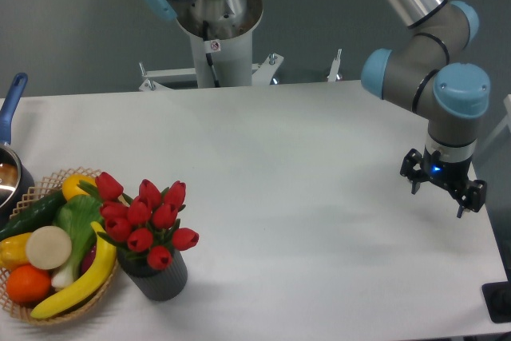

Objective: Pick up the flowers from the vase
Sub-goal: 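Move the open gripper toward the red tulips in the black vase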

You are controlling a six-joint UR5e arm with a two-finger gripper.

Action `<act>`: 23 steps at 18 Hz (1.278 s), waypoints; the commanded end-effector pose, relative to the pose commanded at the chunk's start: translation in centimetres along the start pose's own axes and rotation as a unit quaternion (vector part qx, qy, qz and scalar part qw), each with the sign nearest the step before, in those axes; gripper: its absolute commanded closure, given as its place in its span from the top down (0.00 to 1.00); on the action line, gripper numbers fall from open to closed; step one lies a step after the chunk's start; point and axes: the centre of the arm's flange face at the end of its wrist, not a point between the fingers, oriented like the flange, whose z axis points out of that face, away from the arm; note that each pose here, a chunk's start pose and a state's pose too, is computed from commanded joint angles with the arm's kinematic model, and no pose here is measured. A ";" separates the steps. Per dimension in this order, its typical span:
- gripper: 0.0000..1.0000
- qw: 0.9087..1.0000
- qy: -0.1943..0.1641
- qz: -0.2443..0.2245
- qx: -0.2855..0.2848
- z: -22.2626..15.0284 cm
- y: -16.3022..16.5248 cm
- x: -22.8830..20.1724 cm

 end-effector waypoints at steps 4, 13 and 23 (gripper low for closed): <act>1.00 1.000 -0.001 0.001 0.005 -0.3 -0.2 0.1; 1.00 0.992 0.007 -0.099 0.078 0.1 -3.5 3.5; 1.00 0.915 0.095 -0.129 0.371 -2.0 -7.7 9.0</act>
